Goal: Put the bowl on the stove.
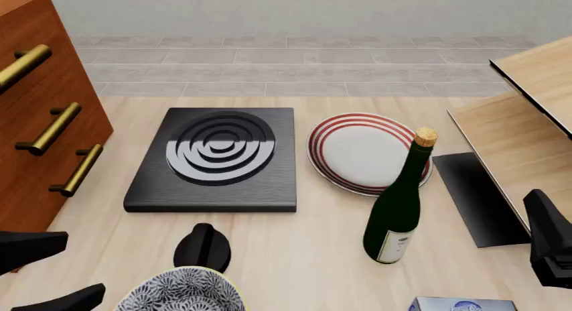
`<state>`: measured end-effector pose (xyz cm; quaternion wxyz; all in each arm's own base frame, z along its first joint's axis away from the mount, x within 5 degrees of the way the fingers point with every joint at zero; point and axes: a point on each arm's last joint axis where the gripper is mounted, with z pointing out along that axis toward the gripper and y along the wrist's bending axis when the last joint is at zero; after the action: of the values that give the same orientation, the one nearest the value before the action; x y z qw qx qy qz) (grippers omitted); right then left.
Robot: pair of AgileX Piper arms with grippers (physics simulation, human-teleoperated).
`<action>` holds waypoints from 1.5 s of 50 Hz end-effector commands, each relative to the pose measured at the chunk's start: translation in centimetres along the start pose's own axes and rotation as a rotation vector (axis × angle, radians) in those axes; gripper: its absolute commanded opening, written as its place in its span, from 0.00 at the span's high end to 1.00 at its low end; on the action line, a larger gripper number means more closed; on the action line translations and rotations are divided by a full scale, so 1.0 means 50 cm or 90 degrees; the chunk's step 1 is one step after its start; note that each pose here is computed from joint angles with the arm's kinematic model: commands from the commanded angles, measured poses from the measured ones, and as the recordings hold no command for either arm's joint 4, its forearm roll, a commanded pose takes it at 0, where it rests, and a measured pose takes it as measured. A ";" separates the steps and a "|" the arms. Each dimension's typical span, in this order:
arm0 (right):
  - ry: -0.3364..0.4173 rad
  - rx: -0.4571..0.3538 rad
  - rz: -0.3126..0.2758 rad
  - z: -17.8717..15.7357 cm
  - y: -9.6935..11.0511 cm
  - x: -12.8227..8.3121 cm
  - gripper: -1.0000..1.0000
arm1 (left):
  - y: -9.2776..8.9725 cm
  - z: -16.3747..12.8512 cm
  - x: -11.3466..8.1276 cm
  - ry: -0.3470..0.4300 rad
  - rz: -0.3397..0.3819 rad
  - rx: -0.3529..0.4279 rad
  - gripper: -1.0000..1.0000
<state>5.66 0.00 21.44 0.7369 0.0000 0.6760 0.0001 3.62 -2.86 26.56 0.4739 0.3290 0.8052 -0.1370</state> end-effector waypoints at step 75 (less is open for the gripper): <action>0.000 0.000 0.000 0.000 0.000 0.000 0.00 | -0.008 0.084 0.050 0.081 0.019 0.019 0.00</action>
<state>5.66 0.00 21.44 0.7369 0.0000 0.6760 0.0001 5.22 -4.23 22.71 0.4229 0.3517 0.8264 -0.1206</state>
